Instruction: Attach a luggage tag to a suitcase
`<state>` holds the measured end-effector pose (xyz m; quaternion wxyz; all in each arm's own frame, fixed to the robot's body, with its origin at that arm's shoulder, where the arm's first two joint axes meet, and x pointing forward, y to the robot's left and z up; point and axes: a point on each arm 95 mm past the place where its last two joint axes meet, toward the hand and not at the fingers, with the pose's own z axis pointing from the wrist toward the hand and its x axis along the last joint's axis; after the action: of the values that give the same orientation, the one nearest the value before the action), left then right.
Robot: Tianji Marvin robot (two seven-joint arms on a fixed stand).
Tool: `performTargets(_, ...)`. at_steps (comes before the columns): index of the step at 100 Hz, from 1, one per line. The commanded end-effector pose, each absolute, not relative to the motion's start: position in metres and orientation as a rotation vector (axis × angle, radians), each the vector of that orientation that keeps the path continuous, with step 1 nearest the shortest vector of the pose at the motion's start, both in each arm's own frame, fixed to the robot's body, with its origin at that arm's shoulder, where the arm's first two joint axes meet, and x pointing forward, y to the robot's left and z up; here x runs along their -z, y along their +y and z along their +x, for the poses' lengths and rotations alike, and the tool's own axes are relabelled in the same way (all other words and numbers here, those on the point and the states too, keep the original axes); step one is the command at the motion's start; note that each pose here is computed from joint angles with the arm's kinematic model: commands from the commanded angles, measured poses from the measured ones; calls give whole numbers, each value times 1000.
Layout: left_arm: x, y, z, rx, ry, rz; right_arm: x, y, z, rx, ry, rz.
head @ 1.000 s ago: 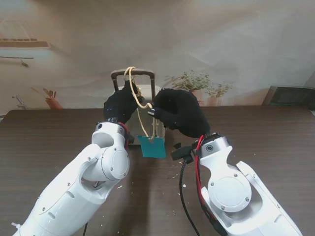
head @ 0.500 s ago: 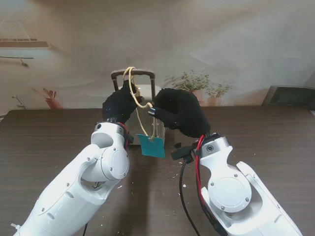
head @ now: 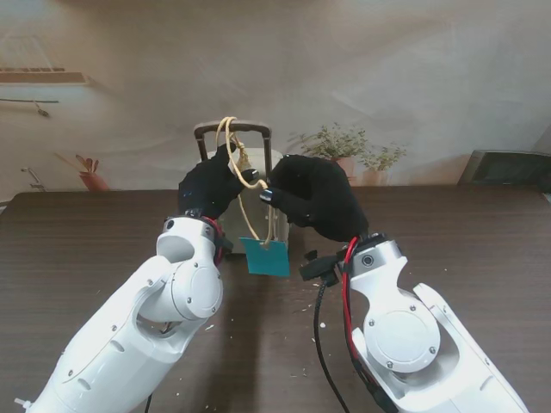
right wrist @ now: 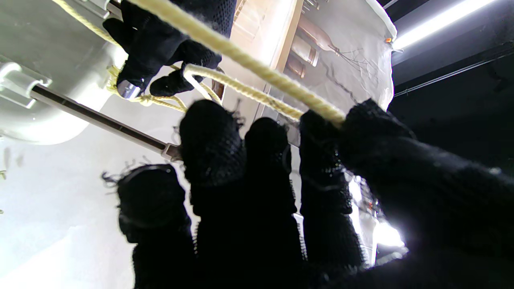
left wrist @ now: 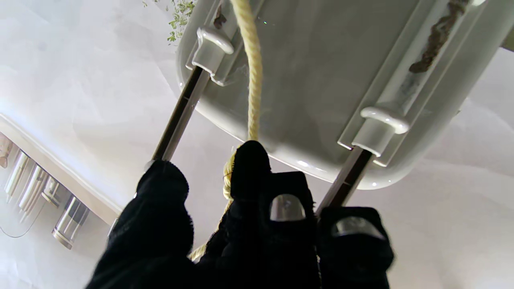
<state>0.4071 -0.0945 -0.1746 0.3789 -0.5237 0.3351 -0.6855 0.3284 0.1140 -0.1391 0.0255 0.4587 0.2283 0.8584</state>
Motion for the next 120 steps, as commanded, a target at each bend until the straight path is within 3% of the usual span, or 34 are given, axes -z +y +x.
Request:
performTargets(1,173,-95,403,1762,874,-1342,140,115,327,-2656,722,1423)
performTargets(120,174,-86,382,1775,937,-1295,142,118,327,-2657,738,1434)
